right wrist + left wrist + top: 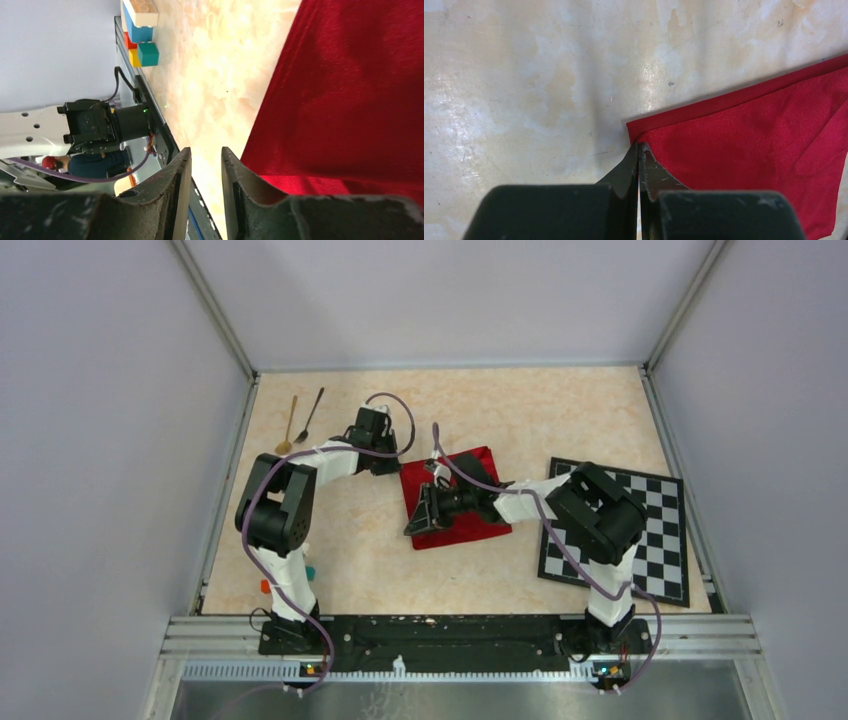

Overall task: Fold the napkin into a case and place the utensils inside
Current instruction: Smooth out the upper triangle-folded napkin at the center of the board.

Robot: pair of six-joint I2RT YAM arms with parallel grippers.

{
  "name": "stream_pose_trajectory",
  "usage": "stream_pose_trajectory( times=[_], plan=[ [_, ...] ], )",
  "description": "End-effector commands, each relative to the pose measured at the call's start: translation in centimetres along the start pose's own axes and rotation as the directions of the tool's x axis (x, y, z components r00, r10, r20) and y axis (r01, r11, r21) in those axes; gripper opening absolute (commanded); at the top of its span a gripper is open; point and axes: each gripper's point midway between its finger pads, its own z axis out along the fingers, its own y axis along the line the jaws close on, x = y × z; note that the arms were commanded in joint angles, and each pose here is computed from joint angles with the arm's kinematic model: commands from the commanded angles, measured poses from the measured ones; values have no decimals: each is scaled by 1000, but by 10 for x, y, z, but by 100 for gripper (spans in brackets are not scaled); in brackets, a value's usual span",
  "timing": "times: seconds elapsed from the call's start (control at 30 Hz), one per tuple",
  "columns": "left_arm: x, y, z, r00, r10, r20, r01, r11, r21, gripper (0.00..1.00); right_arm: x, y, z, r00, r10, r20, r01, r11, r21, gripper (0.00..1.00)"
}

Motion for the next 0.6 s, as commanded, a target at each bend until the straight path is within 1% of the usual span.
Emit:
stream_pose_trajectory(
  times=[0.0,0.1,0.17,0.23,0.37,0.43,0.5,0.53,0.57],
  plan=[
    [18,15,3,999,-10,-45,8,999,-44,0,10,-1,9,1000,-13,4,13,1000,-25,28],
    [19,15,3,999,-9,-48,8,999,-41,0,19,-14,12,1000,5,-10,-5,1000,-9,28],
    [19,13,3,999,-8,-48,6,999,-35,0,20,-13,12,1000,5,-17,-6,1000,-17,28],
    [17,12,0,999,-5,-49,4,999,-32,0,14,-2,9,1000,-17,-8,16,999,-29,28],
    [9,9,-3,999,11,-45,-12,999,-32,0,-6,30,-6,993,-115,20,116,993,-21,32],
    [10,10,-1,998,15,-63,-18,999,-41,2,-14,39,-19,984,-175,36,174,984,23,36],
    [10,10,0,998,14,-69,-17,999,-41,4,-24,39,-33,969,-239,61,232,967,102,41],
    [12,10,1,997,11,-73,-14,999,-40,7,-32,38,-41,958,-273,84,259,955,143,43],
    [12,9,0,997,9,-75,-12,999,-33,14,-38,33,-51,955,-282,95,262,948,182,44]
  ],
)
